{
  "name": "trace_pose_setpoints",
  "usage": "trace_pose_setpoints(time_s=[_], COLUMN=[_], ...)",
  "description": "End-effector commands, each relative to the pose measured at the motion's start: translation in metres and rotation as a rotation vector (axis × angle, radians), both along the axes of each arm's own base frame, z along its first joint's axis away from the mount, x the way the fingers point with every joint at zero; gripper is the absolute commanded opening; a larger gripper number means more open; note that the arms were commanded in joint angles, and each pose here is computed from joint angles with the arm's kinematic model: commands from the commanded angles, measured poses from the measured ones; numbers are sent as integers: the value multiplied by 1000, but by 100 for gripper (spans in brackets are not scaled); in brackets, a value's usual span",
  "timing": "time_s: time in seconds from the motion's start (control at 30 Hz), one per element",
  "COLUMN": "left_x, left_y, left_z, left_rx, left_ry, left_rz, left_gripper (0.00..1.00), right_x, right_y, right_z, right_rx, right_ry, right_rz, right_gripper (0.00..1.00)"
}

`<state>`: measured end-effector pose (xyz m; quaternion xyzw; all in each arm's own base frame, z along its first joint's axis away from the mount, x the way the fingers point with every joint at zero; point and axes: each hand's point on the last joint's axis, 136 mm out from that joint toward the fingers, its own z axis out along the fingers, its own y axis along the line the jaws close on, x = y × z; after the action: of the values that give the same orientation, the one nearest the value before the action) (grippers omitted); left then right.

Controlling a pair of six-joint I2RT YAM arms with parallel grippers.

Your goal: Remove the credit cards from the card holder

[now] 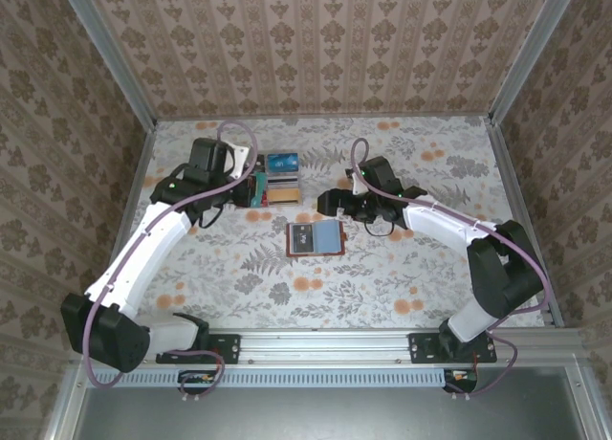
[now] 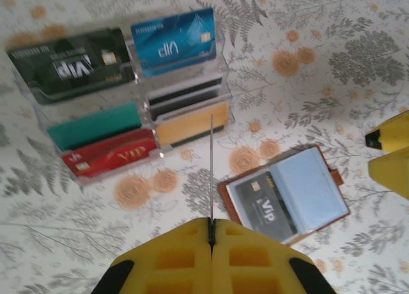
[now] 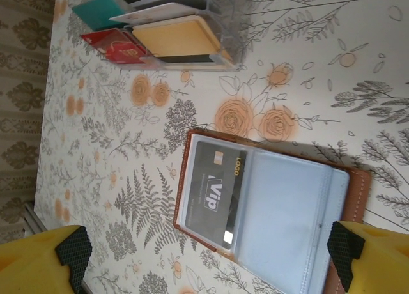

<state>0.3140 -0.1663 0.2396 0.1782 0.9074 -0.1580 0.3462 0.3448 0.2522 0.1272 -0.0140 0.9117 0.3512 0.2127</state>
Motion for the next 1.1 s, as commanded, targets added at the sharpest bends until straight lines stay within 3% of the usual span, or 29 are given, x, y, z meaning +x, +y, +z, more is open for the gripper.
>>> trace_pose_setpoints(time_s=[0.0,0.13,0.37,0.6,0.9,1.07], left_x=[15,31,66,66,57,65], left_y=[5,-5,0,13,28,34], left_z=[11,10,-16,-49,-67,-74], left_rx=[153,230,331,453,642,709], left_ry=[-123,-190,-167,-66,-64,-45], left_rz=[-112,-264,-395,-597,-864,-930], left_gripper=[0,0,0,0,0,0], right_x=[2,3,-2,-6,-3,-4], right_y=[-6,-13,-29,-42,-36,-34], right_z=[14,14,8,-3,-1,-1], right_rx=[14,11,14,-48,-20,-9], right_ry=[-49,-47,-27,-1,7,12], right_rz=[-1,-17,-38,-54,-36,-24], right_gripper=[100,100,100,100,100,100])
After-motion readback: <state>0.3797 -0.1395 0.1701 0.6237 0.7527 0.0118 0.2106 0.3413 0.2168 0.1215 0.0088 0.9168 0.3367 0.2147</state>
